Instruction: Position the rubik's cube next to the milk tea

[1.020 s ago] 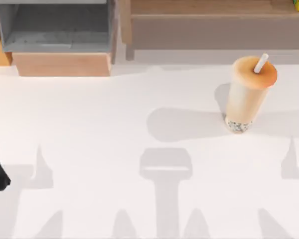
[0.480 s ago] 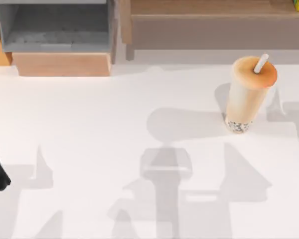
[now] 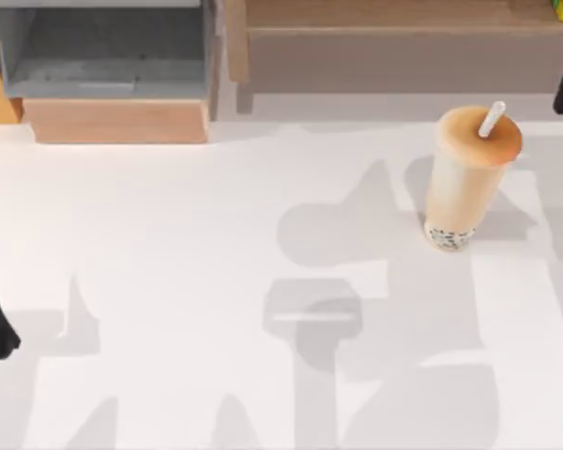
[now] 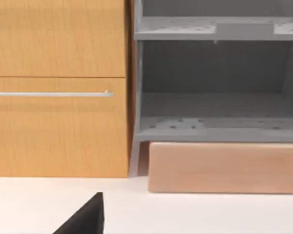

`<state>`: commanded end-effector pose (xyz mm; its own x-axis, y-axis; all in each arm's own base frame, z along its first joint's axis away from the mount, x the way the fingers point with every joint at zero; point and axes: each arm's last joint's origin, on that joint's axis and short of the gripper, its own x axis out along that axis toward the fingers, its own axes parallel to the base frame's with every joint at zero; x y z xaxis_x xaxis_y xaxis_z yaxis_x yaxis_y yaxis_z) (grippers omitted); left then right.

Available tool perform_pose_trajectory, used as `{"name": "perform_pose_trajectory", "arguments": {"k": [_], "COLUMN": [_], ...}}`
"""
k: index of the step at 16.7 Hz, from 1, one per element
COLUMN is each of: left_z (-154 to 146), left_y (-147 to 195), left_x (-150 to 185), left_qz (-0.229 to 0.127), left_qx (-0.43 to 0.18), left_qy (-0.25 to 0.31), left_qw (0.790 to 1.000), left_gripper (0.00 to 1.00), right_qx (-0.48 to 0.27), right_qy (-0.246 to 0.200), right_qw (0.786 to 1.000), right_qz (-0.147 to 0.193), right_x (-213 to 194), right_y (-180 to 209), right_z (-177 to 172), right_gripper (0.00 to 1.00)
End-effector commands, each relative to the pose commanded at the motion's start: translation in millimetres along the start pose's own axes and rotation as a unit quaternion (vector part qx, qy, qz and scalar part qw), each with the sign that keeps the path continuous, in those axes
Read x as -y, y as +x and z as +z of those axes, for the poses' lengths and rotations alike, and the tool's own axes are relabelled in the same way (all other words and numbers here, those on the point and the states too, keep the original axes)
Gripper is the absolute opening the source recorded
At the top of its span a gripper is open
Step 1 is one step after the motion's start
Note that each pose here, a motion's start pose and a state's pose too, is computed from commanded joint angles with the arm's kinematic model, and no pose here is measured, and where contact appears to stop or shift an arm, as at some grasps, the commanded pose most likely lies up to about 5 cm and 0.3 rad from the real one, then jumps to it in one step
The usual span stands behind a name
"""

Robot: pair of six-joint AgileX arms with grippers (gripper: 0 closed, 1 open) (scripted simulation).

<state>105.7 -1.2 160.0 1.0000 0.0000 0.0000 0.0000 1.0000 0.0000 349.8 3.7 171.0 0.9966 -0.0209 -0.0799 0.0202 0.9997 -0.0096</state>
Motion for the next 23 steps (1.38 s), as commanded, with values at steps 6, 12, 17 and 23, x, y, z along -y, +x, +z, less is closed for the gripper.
{"name": "perform_pose_trajectory", "arguments": {"k": [6, 12, 17, 23], "left_z": [0, 0, 0, 0], "left_y": [0, 0, 0, 0], "left_x": [0, 0, 0, 0], "left_qz": [0.000, 0.000, 0.000, 0.000], "left_qx": [0.000, 0.000, 0.000, 0.000], "left_qy": [0.000, 0.000, 0.000, 0.000], "left_qw": [1.000, 1.000, 1.000, 1.000], "left_gripper": [1.00, 1.00, 1.00, 1.00], "right_qx": [0.039, 0.038, 0.040, 0.043], "right_qy": [0.005, 0.005, 0.005, 0.005], "right_qw": [0.999, 0.999, 0.999, 0.999], "right_qz": [0.005, 0.003, 0.005, 0.005], "right_x": [-5, -3, -1, -5], "right_y": [39, 39, 56, 95], "right_z": [-19, -18, -6, -9], "right_gripper": [1.00, 1.00, 1.00, 1.00]}}
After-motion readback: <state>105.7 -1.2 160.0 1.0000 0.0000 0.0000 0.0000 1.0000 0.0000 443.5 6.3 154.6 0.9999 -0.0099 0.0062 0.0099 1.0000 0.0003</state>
